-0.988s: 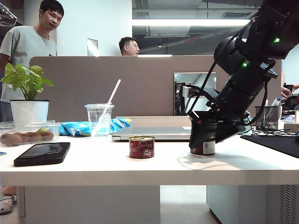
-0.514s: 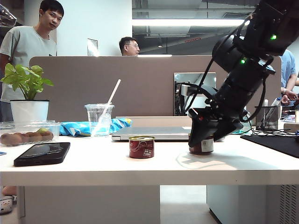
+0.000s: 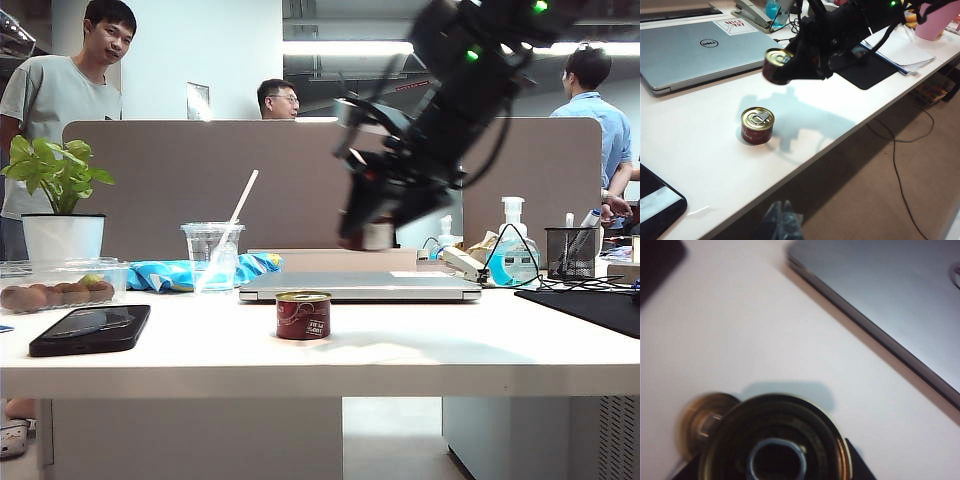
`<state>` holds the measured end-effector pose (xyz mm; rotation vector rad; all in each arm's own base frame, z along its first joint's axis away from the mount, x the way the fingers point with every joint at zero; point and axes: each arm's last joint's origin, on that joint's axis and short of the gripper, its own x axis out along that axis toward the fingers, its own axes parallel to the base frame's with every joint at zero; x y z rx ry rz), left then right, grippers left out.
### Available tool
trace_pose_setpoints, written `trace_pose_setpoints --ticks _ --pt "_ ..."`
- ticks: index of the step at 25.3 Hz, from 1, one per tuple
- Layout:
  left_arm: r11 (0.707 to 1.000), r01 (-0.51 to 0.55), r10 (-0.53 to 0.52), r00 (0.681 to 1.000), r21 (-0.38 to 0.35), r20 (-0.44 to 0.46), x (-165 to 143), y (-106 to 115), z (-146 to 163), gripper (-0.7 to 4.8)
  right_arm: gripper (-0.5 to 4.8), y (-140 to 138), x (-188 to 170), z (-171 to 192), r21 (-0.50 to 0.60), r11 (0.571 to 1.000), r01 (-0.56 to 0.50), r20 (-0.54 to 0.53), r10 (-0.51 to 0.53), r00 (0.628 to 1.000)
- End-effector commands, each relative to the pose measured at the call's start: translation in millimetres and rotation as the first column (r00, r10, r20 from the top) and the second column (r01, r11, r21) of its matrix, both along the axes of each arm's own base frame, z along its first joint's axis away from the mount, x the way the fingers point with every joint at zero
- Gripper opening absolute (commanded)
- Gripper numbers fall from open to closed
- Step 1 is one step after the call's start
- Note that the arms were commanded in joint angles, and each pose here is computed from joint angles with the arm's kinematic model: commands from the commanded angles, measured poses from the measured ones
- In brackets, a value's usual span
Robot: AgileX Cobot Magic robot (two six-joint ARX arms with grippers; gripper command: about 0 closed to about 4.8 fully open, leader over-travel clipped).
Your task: Stack a can of tomatoes on the right onto the can of tomatoes on the left.
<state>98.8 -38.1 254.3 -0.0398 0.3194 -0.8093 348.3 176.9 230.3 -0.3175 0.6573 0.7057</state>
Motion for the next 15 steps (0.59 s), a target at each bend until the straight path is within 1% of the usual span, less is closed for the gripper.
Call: trace_pose_setpoints --ticks 1,2,5,7,15 --pt "1.000 0.003 -0.003 1.000 -0.001 0.014 0 0 2 -0.04 2.10 25 -11 5 0.009 0.999 -0.054 0.041 0.053 0.998" --pt "1.000 0.002 -0.002 1.000 -0.001 0.014 0 0 2 -0.04 2.10 33 -14 3 0.010 0.997 -0.075 0.042 0.075 0.996" --pt "1.000 0.001 -0.001 1.000 0.000 0.015 0 0 2 -0.04 2.10 42 -17 -2 0.010 0.995 -0.099 0.040 0.098 0.994" --pt "1.000 0.000 0.000 1.000 0.000 0.015 0 0 2 -0.04 2.10 49 -16 -14 -0.014 0.995 -0.101 0.020 0.101 0.995" --pt "1.000 0.000 0.000 1.000 0.000 0.014 0 0 2 -0.04 2.11 51 -14 -27 -0.031 0.994 -0.103 -0.015 0.103 0.995"
